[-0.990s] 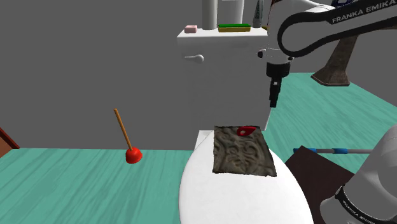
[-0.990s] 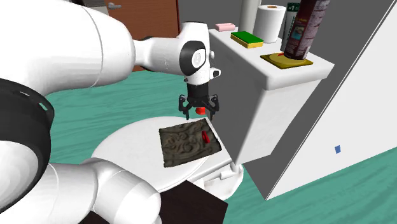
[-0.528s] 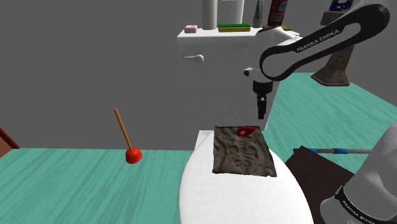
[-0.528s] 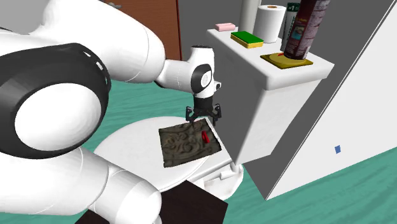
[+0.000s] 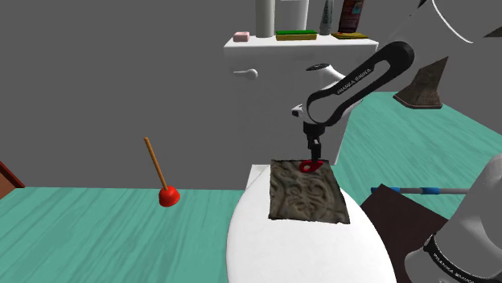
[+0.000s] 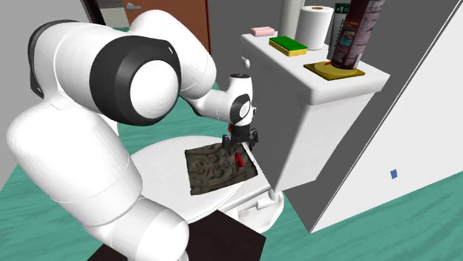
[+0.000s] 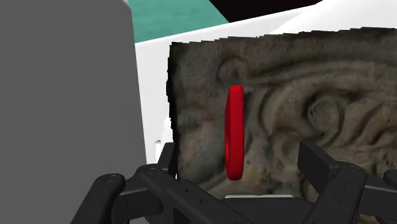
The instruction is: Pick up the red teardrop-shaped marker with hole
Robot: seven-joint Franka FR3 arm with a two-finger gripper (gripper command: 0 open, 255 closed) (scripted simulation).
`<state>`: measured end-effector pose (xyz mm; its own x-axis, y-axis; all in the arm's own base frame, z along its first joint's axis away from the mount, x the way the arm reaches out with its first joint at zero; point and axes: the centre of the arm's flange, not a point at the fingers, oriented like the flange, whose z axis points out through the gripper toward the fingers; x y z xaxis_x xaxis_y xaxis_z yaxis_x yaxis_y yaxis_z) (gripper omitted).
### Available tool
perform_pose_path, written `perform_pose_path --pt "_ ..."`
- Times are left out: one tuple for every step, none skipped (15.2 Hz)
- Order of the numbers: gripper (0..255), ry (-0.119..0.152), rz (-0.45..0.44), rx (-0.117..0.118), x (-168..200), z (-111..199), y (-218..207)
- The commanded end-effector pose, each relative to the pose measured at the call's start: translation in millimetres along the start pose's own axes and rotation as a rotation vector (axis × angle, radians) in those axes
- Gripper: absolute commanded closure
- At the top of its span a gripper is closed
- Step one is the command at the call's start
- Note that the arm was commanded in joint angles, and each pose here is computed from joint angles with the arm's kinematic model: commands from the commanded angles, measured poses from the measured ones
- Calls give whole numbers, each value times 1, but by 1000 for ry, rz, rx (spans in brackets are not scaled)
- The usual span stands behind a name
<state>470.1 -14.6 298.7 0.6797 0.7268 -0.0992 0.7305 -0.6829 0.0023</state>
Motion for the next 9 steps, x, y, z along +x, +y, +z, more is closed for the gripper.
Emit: perform_pose_path --pt "0 2 -13 -1 5 13 1" --pt "0 2 -13 -1 6 18 1" --pt "0 2 -13 -1 6 23 1" --pt "0 2 -13 -1 7 28 1" --pt "0 2 -13 -1 7 34 1" --pt "0 2 -13 -1 8 39 1" --pt "0 2 -13 -1 8 42 1" --pt "0 2 -13 -1 8 42 1" --pt "255 2 -13 -1 8 43 1"
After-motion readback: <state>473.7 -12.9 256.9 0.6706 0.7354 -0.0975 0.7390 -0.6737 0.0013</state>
